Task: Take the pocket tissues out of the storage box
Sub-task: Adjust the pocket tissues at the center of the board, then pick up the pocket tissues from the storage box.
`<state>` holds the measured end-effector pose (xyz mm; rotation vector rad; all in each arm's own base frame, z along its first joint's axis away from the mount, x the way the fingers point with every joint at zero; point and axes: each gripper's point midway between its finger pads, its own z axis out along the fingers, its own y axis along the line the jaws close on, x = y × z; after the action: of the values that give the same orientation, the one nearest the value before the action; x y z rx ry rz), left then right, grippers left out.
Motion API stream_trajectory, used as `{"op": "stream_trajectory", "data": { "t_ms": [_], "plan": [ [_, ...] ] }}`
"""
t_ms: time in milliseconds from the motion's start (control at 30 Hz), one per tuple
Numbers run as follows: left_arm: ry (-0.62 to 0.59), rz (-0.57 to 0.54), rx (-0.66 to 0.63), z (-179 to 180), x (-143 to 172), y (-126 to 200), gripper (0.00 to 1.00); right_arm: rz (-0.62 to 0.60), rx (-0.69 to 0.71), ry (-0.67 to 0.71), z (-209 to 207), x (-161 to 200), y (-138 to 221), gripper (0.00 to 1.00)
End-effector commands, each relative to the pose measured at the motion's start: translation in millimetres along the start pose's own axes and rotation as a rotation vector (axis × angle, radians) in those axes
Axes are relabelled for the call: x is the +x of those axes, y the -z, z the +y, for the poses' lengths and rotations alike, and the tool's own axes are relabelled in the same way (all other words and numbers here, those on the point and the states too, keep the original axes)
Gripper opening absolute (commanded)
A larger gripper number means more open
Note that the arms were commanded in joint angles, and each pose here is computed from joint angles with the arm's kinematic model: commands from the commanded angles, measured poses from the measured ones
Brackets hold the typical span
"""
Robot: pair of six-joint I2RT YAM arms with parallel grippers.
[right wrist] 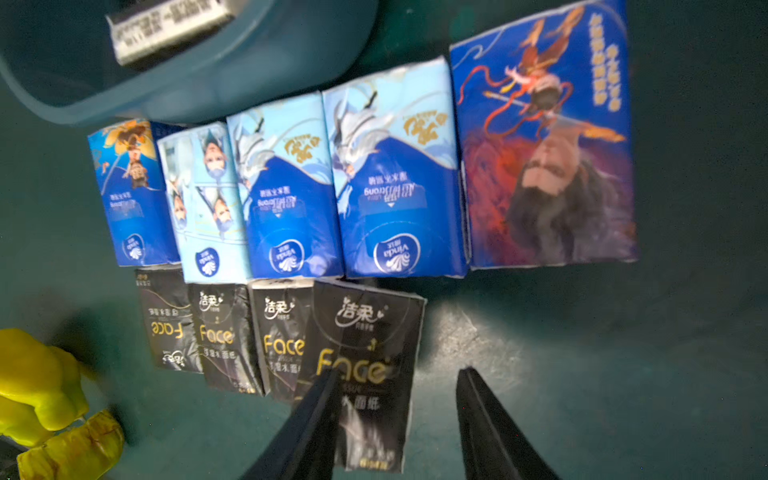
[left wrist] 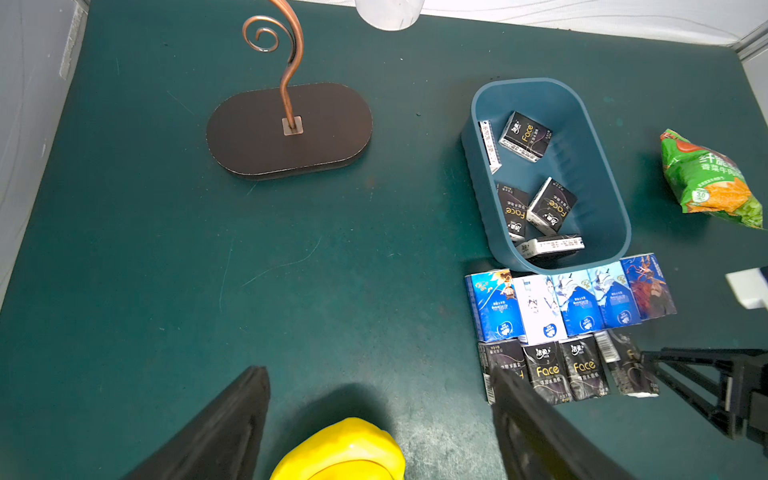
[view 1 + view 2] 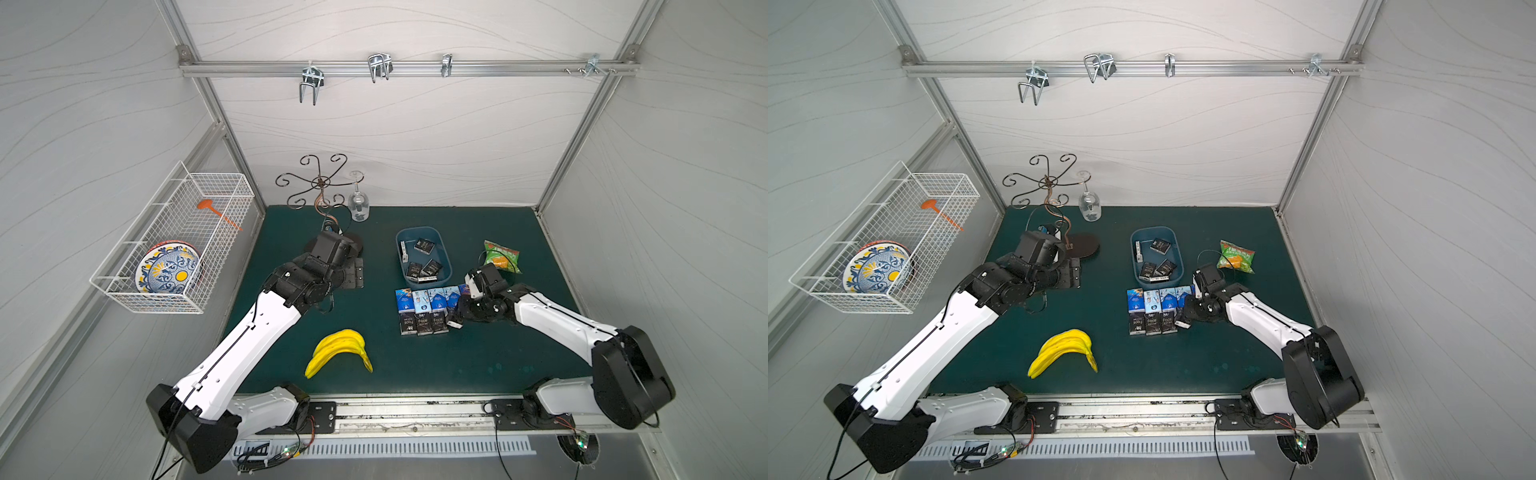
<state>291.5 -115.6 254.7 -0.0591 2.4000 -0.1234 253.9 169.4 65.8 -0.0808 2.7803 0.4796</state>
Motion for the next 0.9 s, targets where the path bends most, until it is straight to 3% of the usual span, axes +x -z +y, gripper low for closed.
{"op": "stream_trajectory", "data": {
  "t_ms": [0, 233, 500, 867],
  "plan": [
    [0.028, -0.075, -0.013, 2.0, -20.9, 10.5, 0.87, -0.008, 0.071, 0.01, -11.9, 0.1, 14.6, 0.51],
    [0.045, -0.109, -0.019, 0.8, -34.9, 16.2, 0.88, -0.043, 0.187, 0.015, -32.9, -4.7, 31.1, 0.54],
    [0.062, -0.086, 0.006, -8.5, -34.0, 4.7, 0.87, -0.052, 0.227, 0.005, -30.3, -22.5, 44.9, 0.54],
    [0.062, -0.097, 0.007, -6.6, -31.4, 3.8, 0.87, -0.105, 0.153, 0.017, -2.0, -44.0, 65.9, 0.55]
  ]
}}
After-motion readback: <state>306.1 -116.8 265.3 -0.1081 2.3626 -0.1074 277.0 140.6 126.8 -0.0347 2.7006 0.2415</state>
